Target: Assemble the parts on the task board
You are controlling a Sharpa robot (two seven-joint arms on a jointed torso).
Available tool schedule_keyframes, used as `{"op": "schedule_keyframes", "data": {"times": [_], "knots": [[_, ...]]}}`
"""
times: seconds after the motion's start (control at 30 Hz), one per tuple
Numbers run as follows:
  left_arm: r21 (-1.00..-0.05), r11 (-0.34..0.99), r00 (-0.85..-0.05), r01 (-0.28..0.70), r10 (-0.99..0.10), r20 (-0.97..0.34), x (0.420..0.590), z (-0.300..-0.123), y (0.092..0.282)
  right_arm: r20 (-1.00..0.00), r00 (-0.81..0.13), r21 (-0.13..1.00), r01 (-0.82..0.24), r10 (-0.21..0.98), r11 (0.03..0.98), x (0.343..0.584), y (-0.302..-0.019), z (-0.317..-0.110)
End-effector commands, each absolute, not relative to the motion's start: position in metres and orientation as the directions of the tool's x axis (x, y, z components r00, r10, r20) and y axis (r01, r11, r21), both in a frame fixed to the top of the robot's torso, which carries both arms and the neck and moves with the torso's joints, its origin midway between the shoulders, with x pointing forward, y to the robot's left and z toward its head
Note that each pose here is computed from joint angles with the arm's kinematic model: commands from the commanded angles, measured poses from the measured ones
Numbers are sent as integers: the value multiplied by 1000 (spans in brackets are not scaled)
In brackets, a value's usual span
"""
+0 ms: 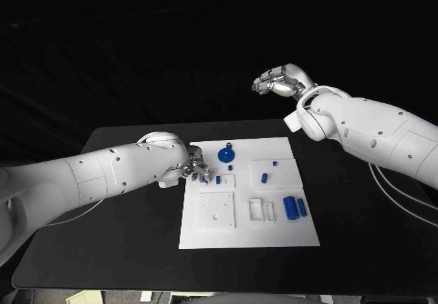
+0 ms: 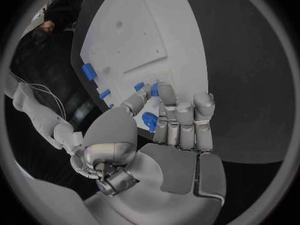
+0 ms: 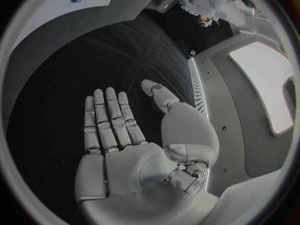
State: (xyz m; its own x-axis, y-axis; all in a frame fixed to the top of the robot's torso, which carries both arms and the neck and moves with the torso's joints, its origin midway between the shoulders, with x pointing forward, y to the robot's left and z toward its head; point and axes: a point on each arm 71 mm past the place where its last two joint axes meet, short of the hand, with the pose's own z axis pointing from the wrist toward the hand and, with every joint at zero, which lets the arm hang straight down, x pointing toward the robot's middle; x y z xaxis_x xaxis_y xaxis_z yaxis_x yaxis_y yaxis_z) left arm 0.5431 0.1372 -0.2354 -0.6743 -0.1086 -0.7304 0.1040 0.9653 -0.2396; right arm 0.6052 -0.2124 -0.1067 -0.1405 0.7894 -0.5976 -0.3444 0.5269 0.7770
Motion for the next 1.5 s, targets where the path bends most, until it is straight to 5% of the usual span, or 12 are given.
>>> {"op": "schedule_keyframes", "data": {"times": [0.03, 1.5], "knots": [[-235, 964, -686, 123, -89, -723, 542, -236, 135, -601, -146, 775, -349, 786, 527, 605, -211, -106], [-254, 959, -697, 124, -98, -710, 539, -240, 131, -600, -151, 775, -350, 785, 525, 605, -209, -107]]}}
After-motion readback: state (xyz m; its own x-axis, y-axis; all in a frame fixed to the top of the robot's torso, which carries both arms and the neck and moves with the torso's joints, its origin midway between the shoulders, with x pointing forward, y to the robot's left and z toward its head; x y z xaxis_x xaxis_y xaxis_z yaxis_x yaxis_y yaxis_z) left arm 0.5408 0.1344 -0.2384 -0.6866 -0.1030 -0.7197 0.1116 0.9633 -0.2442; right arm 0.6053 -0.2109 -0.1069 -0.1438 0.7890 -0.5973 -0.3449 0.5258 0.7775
